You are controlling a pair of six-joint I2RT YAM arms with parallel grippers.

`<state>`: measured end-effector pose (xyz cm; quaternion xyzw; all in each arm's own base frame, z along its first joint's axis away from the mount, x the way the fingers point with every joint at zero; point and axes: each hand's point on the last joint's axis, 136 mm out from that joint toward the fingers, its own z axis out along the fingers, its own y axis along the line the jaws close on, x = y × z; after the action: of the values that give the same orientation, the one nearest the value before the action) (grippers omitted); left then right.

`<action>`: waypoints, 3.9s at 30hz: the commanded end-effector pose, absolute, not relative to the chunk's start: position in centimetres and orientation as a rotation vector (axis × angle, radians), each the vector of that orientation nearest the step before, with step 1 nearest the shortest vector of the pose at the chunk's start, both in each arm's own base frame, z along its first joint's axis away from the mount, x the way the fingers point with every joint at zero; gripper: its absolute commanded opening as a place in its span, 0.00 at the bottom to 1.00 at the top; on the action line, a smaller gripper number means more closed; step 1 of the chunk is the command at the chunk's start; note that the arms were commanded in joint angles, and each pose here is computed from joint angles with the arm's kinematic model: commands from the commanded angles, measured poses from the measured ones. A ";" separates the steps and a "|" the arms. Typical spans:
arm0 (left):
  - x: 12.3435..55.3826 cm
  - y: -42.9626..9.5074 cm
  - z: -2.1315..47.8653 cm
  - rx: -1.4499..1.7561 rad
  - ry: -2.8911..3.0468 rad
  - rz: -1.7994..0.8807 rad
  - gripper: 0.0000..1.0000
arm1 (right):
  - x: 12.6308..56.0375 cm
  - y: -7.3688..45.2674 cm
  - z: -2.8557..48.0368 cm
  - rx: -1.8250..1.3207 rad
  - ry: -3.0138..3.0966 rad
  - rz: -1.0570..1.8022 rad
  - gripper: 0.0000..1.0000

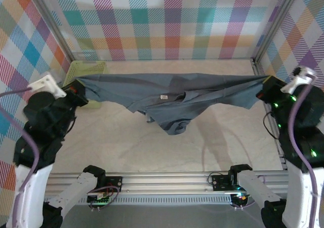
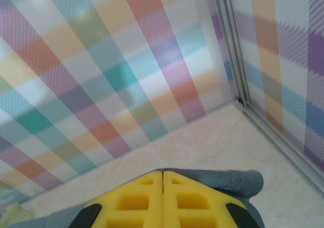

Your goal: Fold the inside-out t-shirt

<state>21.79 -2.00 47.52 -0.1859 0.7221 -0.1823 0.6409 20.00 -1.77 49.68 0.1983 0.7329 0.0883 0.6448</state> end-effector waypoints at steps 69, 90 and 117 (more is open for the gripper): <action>32.4 -14.6 2.7 -0.495 2.743 -0.329 0.86 | 33.8 9.6 1.6 0.617 2.848 0.292 0.75; 28.8 -16.6 10.1 -0.024 2.640 -0.033 0.92 | 29.1 8.3 9.6 0.422 2.743 0.245 0.77; 23.9 -13.3 8.3 -0.169 2.527 -0.072 0.94 | 20.0 20.2 2.0 -0.220 2.929 -0.115 0.56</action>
<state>23.56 -13.89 8.06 -0.0466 0.9570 -0.0263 0.2853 19.64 20.93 2.10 -0.0859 0.9915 -0.0092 0.0970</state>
